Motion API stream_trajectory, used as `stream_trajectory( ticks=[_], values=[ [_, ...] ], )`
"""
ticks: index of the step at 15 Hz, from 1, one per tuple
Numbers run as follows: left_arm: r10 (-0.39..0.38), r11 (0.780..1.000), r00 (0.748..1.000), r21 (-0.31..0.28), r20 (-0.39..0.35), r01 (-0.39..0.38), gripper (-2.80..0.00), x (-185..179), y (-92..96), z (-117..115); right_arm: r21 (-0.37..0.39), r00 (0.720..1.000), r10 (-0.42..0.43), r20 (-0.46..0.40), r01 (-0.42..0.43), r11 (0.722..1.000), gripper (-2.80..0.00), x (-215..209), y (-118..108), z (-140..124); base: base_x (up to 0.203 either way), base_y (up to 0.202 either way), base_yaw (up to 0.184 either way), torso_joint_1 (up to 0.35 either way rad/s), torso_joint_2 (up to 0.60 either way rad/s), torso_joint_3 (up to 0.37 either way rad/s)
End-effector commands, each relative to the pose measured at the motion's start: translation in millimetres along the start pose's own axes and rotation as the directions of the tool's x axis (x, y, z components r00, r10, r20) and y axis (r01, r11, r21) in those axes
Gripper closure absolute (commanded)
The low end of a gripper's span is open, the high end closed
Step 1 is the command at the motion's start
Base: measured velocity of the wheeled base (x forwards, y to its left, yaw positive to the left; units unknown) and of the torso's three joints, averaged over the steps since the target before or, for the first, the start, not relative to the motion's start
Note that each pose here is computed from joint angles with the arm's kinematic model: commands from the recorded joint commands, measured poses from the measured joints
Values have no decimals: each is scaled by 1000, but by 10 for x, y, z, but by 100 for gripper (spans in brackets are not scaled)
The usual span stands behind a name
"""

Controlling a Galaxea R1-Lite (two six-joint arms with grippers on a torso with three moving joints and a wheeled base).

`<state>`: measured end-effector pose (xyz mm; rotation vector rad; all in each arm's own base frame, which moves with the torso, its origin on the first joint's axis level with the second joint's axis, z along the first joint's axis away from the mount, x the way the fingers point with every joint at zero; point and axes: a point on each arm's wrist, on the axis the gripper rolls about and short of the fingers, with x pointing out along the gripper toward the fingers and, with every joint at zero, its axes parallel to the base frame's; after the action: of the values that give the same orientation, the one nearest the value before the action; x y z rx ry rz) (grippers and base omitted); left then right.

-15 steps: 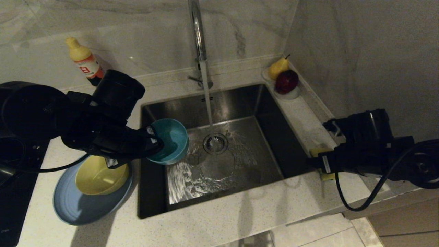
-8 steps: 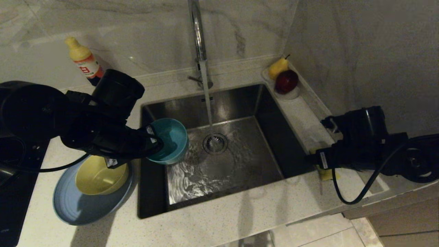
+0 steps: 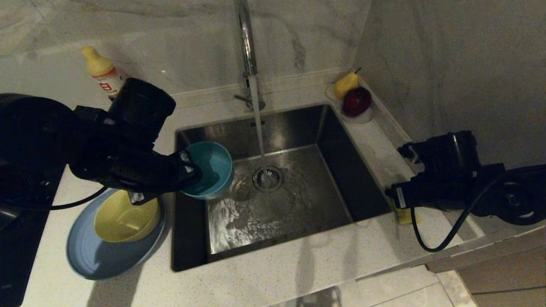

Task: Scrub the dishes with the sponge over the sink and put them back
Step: Pick up a bowl and the sponge

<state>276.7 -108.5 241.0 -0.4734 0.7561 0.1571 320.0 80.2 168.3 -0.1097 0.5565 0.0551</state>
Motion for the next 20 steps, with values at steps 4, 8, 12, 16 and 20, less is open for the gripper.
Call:
stream_trajectory(
  ticks=[4,8,12,16,20],
  values=[
    [-7,1000,1000,-7,9,7,0,-59,13,8,3,1000,-17,19,17,1000,0,-96,-25,41,0,0,0,0,0,0],
    [-9,1000,1000,-8,11,9,0,-65,8,15,1,999,-28,33,28,1000,0,-148,-38,71,0,0,0,0,0,0],
    [-7,1000,1000,-7,9,7,0,-58,13,8,-10,999,-42,23,43,999,0,-153,-42,59,0,0,0,0,0,0],
    [-7,1000,1000,-7,9,7,0,-64,14,8,-69,998,-47,37,49,996,0,-138,-54,99,0,0,0,0,0,0],
    [-10,1000,1000,-10,12,10,0,-90,21,11,-102,998,-47,29,50,994,-280,-101,-47,83,0,0,0,0,0,0]
  ],
)
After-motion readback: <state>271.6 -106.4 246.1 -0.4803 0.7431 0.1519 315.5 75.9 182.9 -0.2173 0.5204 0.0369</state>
